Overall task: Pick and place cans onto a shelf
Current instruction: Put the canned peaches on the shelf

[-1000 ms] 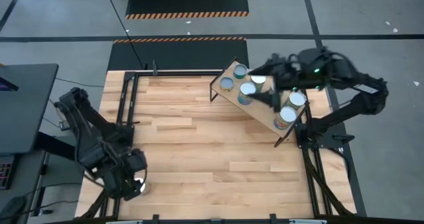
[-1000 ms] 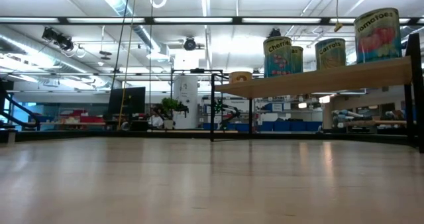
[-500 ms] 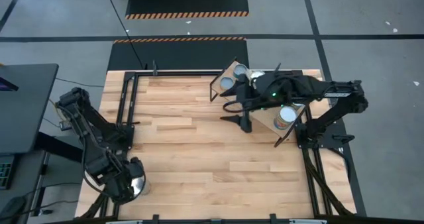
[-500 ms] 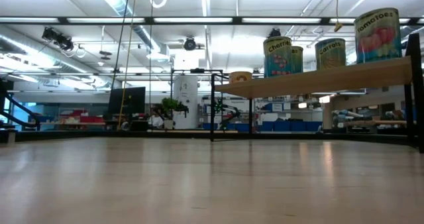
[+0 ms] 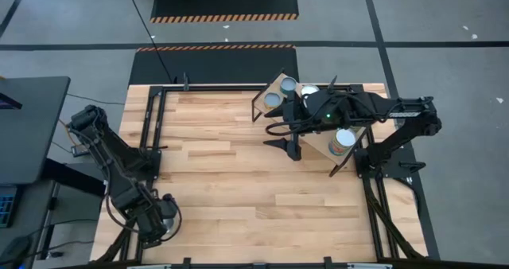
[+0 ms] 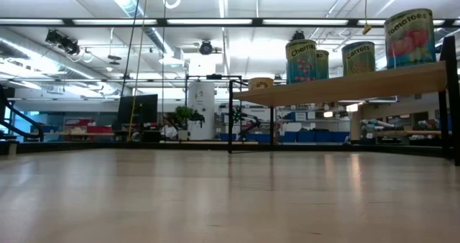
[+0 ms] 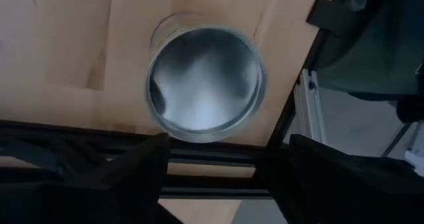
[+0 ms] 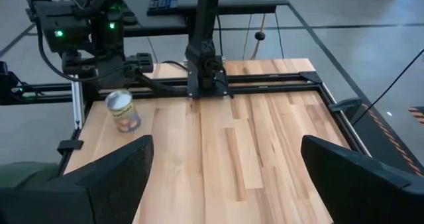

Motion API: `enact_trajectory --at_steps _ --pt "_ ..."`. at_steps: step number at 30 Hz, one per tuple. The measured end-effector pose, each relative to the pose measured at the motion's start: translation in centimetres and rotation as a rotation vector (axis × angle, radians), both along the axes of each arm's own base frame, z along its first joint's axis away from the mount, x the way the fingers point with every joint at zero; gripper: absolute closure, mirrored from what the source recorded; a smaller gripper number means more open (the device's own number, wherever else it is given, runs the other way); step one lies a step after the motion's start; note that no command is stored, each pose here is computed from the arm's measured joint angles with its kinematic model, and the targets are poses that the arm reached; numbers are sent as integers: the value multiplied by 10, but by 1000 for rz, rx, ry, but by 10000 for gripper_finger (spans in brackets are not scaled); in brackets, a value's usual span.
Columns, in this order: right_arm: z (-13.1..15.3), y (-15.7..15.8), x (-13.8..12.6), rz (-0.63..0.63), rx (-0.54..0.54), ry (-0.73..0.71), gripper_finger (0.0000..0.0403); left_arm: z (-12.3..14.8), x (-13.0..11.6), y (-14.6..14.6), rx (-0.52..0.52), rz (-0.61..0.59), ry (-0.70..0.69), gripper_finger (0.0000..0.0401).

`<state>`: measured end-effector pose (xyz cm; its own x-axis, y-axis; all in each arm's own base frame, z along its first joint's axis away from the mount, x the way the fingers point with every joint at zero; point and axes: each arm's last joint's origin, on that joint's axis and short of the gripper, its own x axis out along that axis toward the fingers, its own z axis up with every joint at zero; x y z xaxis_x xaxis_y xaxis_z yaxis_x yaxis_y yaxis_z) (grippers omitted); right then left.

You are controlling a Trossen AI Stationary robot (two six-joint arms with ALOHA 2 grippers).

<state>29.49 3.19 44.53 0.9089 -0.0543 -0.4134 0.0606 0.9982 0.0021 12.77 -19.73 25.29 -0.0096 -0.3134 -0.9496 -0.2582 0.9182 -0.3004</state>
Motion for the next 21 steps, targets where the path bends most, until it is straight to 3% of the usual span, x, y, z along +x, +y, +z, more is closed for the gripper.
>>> enact_trajectory --at_steps 7,11,14,17,21 --pt "-3 0 1 -9 -4 21 11 -1 5 4 51 25 -41 90" --pt "-3 -3 2 -50 -15 18 11 24 10 1 -39 81 2 92" --pt "-2 -8 3 -79 4 3 11 42 7 -6 -23 75 -132 92" --pt "-2 -13 3 -98 10 4 11 41 -1 -14 11 42 -221 92" --pt "-5 -16 3 -78 41 38 9 30 -4 -11 43 95 -159 88"
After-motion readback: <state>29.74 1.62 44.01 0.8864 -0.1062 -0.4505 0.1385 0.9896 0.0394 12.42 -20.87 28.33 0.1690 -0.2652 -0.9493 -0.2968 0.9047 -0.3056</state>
